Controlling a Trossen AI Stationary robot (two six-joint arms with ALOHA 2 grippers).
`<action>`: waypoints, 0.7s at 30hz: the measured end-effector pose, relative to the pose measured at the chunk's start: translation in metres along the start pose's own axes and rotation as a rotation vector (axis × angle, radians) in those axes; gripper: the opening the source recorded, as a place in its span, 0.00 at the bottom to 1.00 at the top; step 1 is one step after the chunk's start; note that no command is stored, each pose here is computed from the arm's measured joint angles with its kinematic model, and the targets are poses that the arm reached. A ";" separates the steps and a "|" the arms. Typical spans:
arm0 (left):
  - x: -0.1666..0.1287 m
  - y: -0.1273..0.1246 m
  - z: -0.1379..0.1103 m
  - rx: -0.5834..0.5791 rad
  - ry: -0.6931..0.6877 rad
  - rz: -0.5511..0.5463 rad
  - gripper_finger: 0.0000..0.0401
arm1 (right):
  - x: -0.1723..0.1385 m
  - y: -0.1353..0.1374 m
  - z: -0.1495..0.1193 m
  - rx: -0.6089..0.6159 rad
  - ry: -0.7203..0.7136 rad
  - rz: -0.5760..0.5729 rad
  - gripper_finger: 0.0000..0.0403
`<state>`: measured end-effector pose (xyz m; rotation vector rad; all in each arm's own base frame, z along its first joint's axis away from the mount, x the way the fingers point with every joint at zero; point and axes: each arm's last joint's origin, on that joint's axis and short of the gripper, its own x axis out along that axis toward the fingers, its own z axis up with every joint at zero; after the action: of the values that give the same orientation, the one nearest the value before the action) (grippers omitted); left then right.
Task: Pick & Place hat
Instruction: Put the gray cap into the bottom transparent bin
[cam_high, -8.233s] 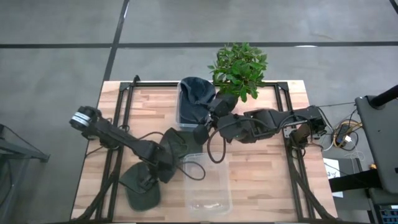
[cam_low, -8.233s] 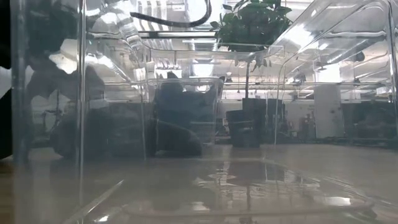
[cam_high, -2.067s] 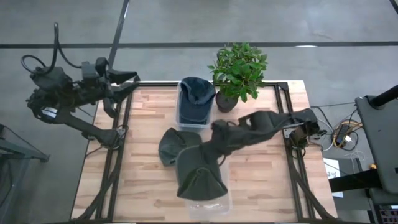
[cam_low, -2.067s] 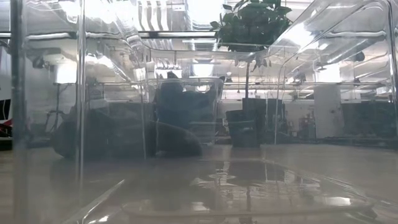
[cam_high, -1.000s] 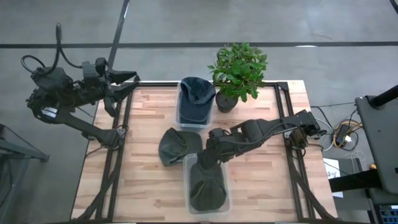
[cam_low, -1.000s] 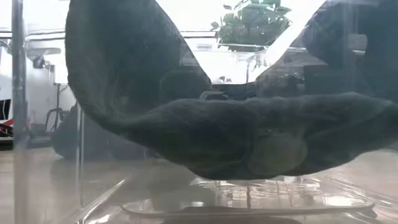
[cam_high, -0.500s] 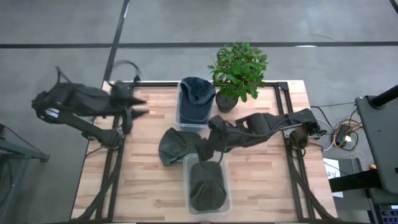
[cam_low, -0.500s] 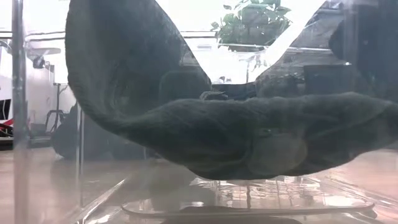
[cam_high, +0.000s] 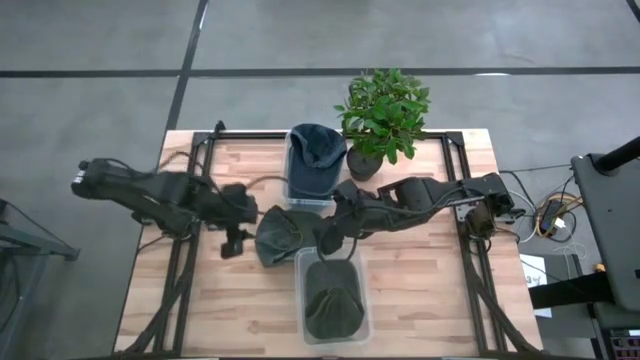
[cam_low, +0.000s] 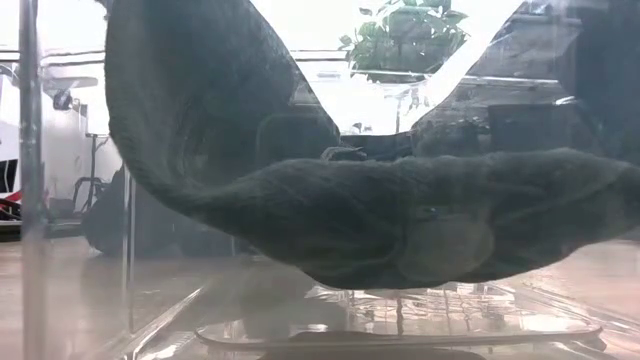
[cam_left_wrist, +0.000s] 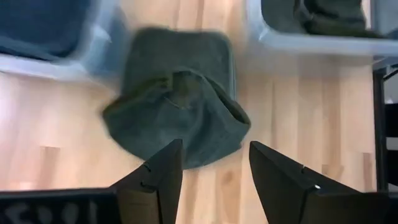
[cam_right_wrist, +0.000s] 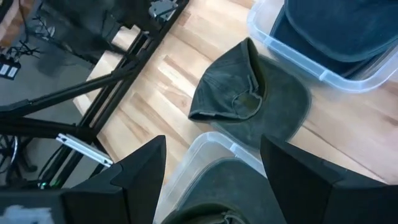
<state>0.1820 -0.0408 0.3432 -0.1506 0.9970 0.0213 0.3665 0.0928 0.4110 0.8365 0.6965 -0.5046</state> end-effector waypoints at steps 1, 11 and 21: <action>0.011 -0.001 -0.002 -0.008 0.016 -0.027 0.44 | 0.000 0.000 0.000 -0.004 -0.002 -0.001 0.63; 0.083 -0.014 -0.012 -0.036 -0.030 -0.170 0.44 | 0.000 -0.001 0.002 -0.013 -0.033 -0.018 0.61; 0.131 -0.027 -0.012 0.070 -0.074 -0.189 0.44 | 0.001 -0.002 0.004 -0.003 -0.054 -0.028 0.62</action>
<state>0.2452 -0.0760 0.2304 -0.1780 0.9049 -0.1797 0.3673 0.0882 0.4112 0.8082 0.6598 -0.5487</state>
